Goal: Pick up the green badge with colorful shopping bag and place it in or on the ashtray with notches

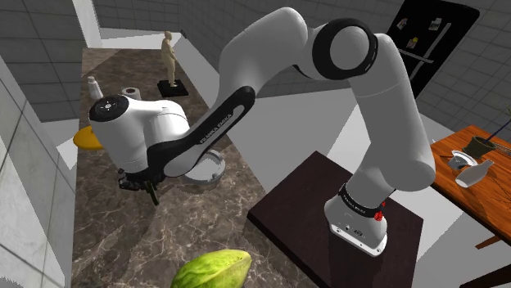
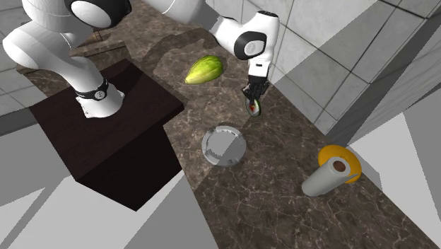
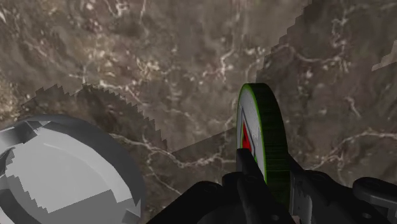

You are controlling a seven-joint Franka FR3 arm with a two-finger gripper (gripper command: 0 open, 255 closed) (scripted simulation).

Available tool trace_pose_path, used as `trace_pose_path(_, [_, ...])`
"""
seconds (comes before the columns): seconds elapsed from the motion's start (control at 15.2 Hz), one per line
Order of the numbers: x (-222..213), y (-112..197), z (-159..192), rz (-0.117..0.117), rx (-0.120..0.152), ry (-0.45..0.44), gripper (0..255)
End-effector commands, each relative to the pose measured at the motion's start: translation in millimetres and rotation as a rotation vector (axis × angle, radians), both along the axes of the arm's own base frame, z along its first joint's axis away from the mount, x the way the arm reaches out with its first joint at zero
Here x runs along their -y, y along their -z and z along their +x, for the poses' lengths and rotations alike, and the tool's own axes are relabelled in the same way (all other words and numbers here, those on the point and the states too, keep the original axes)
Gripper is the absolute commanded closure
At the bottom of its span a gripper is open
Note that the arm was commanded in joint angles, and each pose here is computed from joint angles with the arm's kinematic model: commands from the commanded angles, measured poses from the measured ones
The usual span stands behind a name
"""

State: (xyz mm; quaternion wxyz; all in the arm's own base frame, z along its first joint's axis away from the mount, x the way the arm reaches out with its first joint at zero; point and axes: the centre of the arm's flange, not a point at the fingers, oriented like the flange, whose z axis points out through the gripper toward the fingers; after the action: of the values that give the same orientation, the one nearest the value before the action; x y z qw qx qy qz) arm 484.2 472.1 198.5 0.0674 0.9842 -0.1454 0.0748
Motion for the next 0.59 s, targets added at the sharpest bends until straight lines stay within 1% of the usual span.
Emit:
trace_pose_path(0.0, [1.0, -10.0, 0.4, 0.000, 0.000, 0.000, 255])
trace_pose_path(0.53, [1.0, -52.2, 0.4, 0.000, 0.000, 0.000, 255])
